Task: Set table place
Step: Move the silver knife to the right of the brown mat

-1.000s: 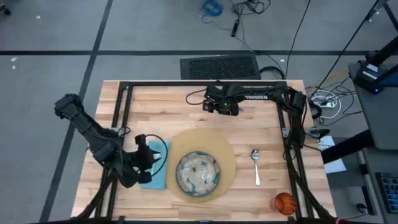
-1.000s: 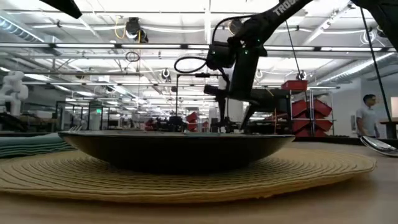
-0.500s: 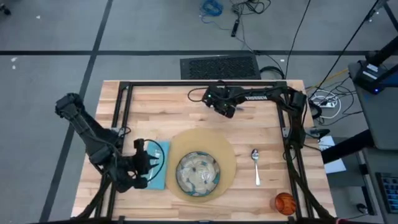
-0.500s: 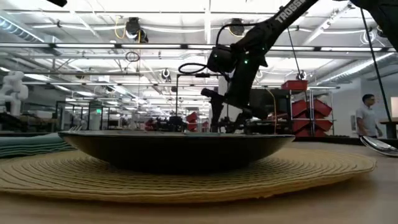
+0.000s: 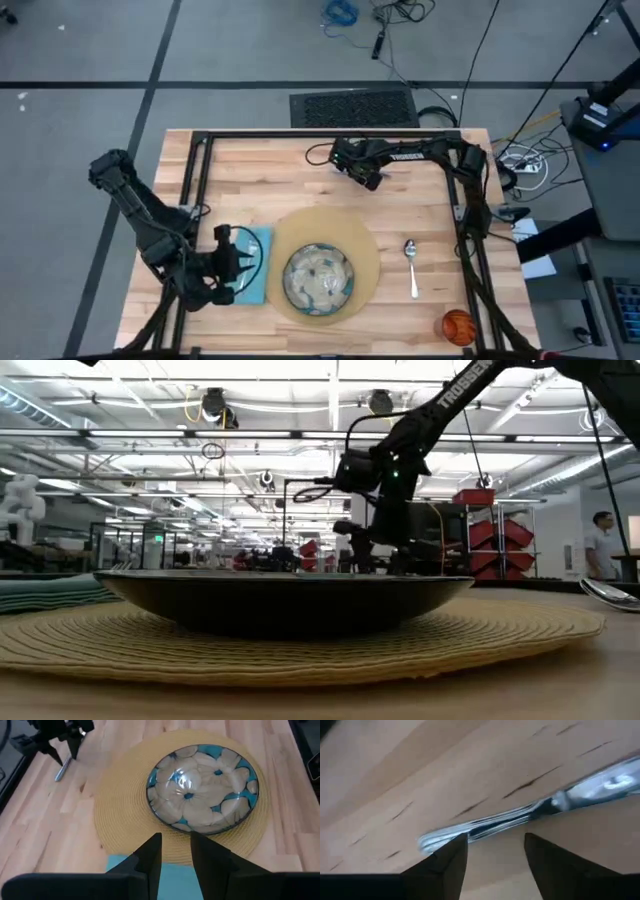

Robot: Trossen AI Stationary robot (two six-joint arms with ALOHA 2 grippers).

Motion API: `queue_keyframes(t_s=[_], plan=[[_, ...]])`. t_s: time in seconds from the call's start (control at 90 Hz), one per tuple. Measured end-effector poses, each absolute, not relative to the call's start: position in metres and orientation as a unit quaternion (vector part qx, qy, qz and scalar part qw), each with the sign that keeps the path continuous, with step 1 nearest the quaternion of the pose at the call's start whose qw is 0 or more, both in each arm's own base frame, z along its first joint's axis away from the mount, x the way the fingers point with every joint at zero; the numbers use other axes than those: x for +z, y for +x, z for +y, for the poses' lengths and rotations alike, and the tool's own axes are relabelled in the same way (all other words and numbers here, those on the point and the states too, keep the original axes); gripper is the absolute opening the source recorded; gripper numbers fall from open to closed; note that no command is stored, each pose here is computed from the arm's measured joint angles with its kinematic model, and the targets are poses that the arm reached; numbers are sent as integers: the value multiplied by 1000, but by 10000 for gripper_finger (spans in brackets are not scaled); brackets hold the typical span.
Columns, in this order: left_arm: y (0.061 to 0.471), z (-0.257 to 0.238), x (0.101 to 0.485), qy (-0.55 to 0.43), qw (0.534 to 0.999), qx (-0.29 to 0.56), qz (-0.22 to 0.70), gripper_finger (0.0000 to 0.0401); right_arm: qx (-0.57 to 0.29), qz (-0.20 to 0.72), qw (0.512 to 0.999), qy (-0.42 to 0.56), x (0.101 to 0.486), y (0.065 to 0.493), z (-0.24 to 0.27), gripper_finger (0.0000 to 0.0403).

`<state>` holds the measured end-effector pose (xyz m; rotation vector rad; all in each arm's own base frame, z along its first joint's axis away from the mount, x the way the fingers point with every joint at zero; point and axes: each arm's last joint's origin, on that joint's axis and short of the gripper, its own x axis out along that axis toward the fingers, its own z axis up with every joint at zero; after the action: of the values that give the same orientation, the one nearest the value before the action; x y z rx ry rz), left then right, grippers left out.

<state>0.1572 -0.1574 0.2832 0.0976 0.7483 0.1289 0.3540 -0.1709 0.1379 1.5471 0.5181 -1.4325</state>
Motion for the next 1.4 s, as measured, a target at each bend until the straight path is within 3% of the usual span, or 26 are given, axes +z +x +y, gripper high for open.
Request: queue_keyframes(t_s=[0.633, 0.844, 1.0, 1.4], plan=[[157, -157, 283, 43, 928, 66, 365, 88, -584, 214, 449, 642, 130, 352, -178, 171], [157, -157, 283, 45, 927, 65, 366, 88, -549, 271, 477, 631, 148, 356, -187, 171], [157, -157, 283, 46, 927, 65, 366, 88, -528, 273, 524, 611, 175, 359, -199, 171], [157, -157, 283, 42, 927, 66, 366, 88, -528, 340, 520, 579, 170, 345, -204, 171]])
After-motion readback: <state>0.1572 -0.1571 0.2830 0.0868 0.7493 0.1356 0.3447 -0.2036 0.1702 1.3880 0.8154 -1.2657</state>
